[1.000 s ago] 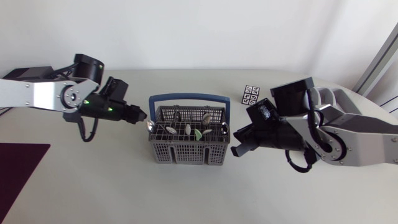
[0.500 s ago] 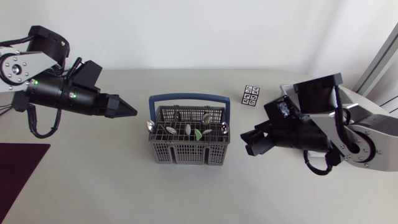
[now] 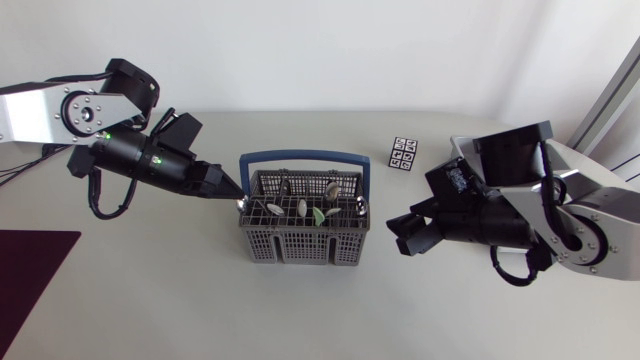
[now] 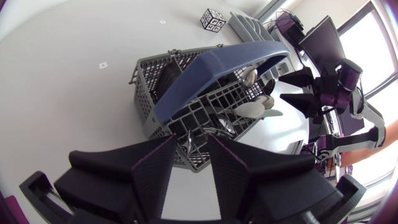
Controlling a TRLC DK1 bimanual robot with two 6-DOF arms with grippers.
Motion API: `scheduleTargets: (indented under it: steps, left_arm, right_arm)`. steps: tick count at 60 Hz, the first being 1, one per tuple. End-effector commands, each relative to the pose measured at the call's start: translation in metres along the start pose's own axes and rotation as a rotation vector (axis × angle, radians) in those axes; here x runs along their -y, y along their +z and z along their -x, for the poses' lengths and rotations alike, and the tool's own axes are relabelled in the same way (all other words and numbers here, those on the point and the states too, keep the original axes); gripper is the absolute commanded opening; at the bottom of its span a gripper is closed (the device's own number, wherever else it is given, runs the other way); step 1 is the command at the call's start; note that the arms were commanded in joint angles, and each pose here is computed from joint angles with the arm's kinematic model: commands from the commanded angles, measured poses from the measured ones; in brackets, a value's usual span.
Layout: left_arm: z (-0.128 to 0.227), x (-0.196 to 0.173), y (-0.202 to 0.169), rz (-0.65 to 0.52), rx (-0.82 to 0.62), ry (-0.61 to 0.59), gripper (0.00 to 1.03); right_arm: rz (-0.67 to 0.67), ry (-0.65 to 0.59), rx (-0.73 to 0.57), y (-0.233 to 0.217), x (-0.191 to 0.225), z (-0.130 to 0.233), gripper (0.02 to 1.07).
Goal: Transfer all utensils from the basket to the drawer tray.
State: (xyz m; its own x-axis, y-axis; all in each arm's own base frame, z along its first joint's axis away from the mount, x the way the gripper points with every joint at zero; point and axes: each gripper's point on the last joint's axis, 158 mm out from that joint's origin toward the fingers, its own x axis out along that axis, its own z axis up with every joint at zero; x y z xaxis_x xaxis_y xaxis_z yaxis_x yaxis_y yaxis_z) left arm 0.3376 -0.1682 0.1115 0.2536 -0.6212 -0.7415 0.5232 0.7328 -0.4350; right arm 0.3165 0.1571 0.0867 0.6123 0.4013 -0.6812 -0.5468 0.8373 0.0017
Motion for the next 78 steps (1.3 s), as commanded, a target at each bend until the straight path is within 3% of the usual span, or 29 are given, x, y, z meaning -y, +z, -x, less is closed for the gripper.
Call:
scheduleTargets:
  steps: [1, 6, 23, 49, 71, 78]
  left_arm:
    - [-0.006, 0.007, 0.005, -0.013, -0.01, -0.021, 0.34]
    - [-0.011, 0.008, 0.003, -0.017, -0.024, -0.016, 0.33]
    - [-0.014, 0.006, 0.002, -0.02, -0.025, -0.008, 0.04]
    - [0.01, 0.006, 0.014, 0.013, 0.053, -0.038, 0.04]
    - [0.075, 0.029, 0.043, 0.078, 0.235, -0.207, 0.04]
    - [0.095, 0.03, 0.05, 0.079, 0.284, -0.196, 0.04]
  right_arm:
    - [0.003, 0.001, -0.023, -0.011, 0.0, 0.0, 0.77]
    - [0.01, 0.007, -0.017, -0.008, -0.003, 0.0, 0.77]
    - [0.046, 0.028, 0.003, 0.006, -0.02, 0.001, 0.77]
    - [0.093, 0.039, 0.007, 0.012, -0.038, 0.001, 0.77]
    - [0.11, 0.042, 0.007, 0.017, -0.044, 0.001, 0.77]
    - [0.111, 0.042, 0.007, 0.018, -0.045, 0.003, 0.77]
